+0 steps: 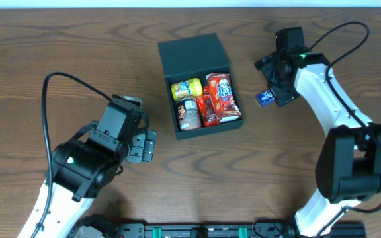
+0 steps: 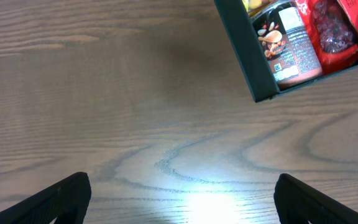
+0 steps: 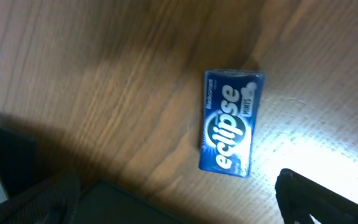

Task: Pack container
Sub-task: 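Move the right gripper over the blue Eclipse mints tin, then lower the right gripper and grasp the Eclipse tin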

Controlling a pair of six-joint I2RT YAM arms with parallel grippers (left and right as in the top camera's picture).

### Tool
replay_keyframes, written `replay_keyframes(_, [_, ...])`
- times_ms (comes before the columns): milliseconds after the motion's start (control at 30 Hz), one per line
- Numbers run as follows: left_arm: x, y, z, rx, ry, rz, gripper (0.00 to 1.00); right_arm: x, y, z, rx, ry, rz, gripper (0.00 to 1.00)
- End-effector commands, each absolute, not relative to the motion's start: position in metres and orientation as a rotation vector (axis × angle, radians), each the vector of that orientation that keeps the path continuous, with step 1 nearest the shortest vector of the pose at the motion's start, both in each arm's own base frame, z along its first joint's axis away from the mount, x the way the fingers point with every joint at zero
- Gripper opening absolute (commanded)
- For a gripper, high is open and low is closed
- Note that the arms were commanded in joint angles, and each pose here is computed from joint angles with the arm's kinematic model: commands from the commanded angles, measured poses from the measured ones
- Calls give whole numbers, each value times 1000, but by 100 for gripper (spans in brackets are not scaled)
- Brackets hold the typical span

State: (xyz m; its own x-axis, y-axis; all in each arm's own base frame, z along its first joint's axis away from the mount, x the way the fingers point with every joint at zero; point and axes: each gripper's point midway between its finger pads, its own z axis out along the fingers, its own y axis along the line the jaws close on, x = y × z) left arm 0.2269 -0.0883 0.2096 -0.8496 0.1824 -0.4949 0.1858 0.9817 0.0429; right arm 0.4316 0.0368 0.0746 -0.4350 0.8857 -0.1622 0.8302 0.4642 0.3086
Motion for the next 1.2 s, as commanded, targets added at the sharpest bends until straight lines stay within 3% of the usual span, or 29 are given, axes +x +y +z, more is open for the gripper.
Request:
replay_keyframes(0, [227, -88, 207, 296, 2611, 5, 95, 431, 33, 62, 1522, 2412, 259, 99])
replay_keyframes(467, [225, -91, 206, 315, 2619, -21, 95, 430, 27, 21, 1607, 2456, 231, 99])
replay_keyframes(1167, [224, -93, 206, 319, 2621, -33, 95, 417, 18, 5, 1665, 2499, 173, 99])
